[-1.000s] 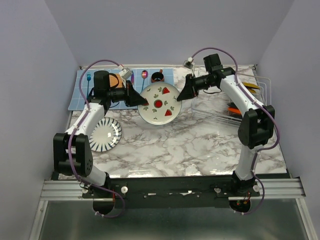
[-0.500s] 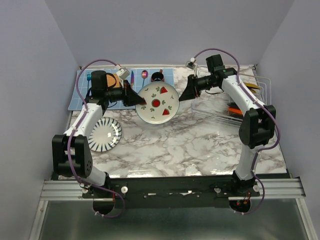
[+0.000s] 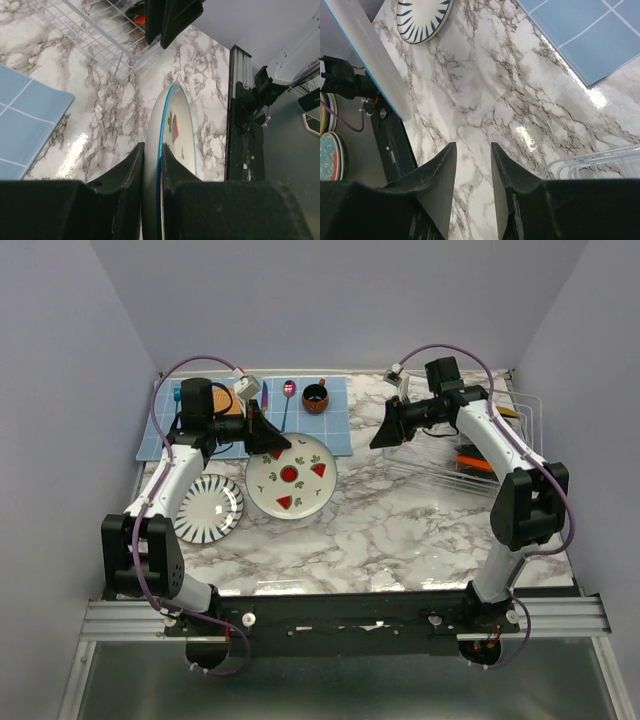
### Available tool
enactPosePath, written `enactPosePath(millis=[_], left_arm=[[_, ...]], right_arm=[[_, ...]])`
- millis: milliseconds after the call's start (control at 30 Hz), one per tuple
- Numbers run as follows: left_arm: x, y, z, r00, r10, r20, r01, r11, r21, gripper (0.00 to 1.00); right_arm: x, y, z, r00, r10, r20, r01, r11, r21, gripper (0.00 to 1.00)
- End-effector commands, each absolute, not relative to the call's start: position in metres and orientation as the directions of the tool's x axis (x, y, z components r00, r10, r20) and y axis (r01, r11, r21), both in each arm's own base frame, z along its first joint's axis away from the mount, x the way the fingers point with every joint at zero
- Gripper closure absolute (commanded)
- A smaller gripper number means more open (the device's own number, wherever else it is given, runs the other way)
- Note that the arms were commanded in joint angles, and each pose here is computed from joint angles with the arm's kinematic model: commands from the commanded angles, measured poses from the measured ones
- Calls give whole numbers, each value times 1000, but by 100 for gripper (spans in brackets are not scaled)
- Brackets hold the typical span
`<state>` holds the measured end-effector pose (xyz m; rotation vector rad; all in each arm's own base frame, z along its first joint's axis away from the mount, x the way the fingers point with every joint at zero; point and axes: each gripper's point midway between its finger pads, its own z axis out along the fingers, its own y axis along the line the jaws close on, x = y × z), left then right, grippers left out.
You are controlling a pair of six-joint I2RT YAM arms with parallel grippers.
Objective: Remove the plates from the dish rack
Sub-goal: Place the plate at the center of the board.
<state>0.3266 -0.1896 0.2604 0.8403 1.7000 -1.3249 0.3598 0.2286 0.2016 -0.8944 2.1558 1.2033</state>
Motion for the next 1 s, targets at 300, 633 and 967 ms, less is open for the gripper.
enactPosePath(millis=[300,633,967], left_arm=[[317,-190,281,-402,27,-915,906,158,-393,100],[341,-171,239,-468,87,-879,869,225,-441,100],[364,-131,217,-521,59,-851,820,310,-481,100]], right_arm=[[358,227,208,-607,-295,-738,-781,395,484,58],[348,223,216,-596,-293,-747,-785,408,466,58],[330,221,214,-607,-288,-741,-780,394,486,59]])
